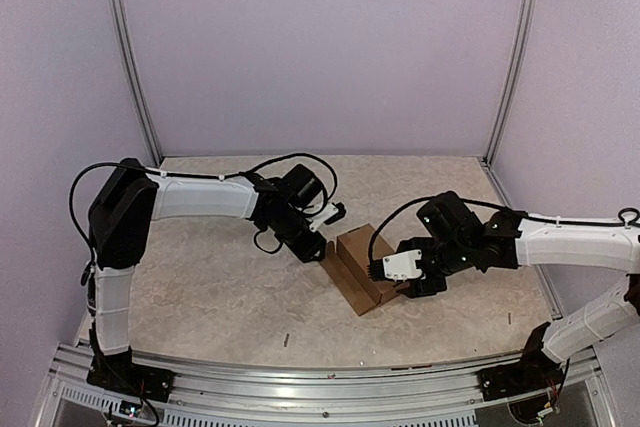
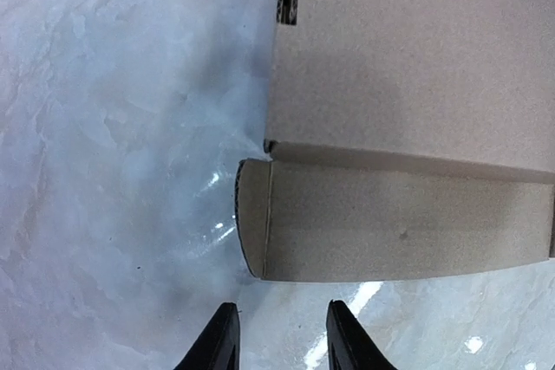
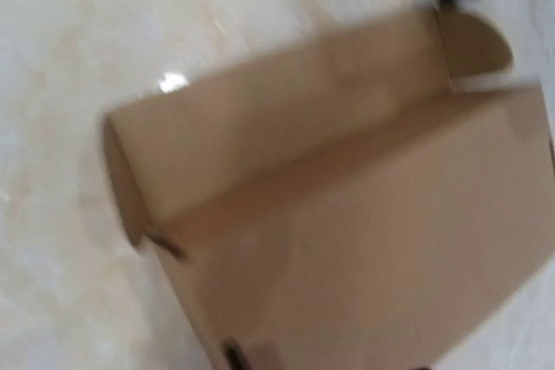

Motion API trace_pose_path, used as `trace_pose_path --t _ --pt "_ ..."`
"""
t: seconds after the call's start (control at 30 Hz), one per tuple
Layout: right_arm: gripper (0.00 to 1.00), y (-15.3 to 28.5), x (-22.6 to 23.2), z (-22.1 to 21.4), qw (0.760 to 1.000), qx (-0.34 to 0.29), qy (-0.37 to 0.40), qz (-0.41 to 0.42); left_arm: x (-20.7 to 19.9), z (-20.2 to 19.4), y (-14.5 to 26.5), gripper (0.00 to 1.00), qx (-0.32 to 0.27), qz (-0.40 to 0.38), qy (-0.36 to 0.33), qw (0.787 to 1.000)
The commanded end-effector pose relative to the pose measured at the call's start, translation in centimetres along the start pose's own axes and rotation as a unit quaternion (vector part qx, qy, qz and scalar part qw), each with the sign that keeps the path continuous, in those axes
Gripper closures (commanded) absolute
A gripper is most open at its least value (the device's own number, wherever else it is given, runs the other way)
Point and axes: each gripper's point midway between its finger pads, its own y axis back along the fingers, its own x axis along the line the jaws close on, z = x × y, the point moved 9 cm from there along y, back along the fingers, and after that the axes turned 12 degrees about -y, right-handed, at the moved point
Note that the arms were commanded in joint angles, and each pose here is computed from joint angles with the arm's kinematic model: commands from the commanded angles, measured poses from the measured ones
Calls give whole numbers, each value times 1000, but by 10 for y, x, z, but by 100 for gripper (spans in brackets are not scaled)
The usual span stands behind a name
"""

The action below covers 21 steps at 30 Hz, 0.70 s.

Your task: Fold the paper box

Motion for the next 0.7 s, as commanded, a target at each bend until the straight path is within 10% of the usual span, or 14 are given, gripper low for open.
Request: trace_pose_path --t 0.0,0.3,0.67 --pt "35 8 -27 -5 996 -32 -85 12 0 12 20 66 -81 23 3 996" --pt "32 -25 -97 -16 950 -45 -289 108 9 3 17 65 -164 40 12 986" --pt "29 -81 -111 -27 915 6 -357 186 18 -13 4 75 -189 24 38 981"
